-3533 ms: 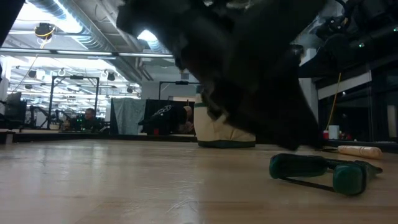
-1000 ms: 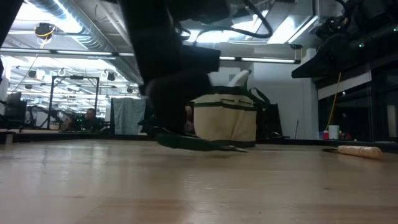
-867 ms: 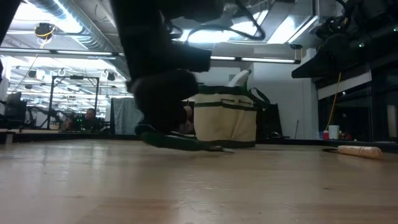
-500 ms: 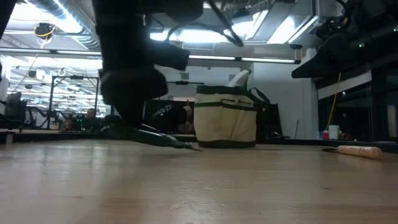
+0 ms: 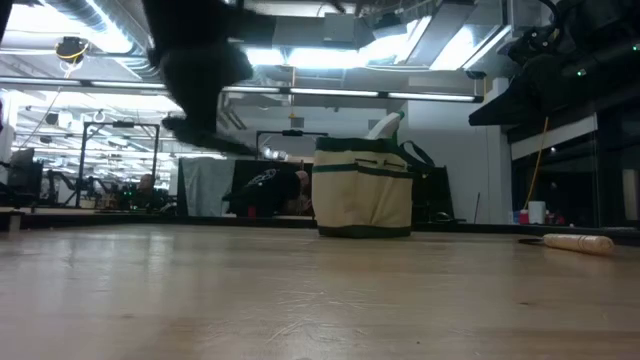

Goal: Pick & Place Garden tools in Gardening bag
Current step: Put the fruit pruner into the green gardening bag

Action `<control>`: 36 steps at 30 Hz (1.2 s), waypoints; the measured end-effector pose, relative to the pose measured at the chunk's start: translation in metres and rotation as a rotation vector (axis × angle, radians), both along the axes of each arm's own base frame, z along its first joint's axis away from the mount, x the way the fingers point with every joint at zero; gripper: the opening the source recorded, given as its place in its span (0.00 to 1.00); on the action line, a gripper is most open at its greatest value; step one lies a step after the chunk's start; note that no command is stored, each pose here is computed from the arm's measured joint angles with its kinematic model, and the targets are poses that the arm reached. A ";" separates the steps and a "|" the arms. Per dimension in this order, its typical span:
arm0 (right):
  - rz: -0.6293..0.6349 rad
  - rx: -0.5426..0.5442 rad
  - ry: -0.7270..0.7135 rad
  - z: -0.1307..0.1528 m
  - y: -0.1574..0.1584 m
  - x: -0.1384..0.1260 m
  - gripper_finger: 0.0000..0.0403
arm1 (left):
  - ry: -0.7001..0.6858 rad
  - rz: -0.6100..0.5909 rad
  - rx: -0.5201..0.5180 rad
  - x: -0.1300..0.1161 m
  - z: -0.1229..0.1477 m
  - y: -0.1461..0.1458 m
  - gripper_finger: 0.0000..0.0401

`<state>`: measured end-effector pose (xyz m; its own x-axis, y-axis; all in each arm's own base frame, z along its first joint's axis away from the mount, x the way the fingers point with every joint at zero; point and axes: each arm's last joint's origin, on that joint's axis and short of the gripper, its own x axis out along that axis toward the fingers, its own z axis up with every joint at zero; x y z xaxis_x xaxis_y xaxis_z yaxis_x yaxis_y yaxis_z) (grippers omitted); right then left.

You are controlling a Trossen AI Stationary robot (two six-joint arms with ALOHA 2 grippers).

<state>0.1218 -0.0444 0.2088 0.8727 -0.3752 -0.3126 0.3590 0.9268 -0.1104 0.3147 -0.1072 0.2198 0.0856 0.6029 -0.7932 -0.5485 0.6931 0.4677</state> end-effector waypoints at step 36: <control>0.000 0.000 0.000 0.000 0.000 0.000 0.46 | -0.305 -0.013 0.322 -0.021 0.087 0.061 0.06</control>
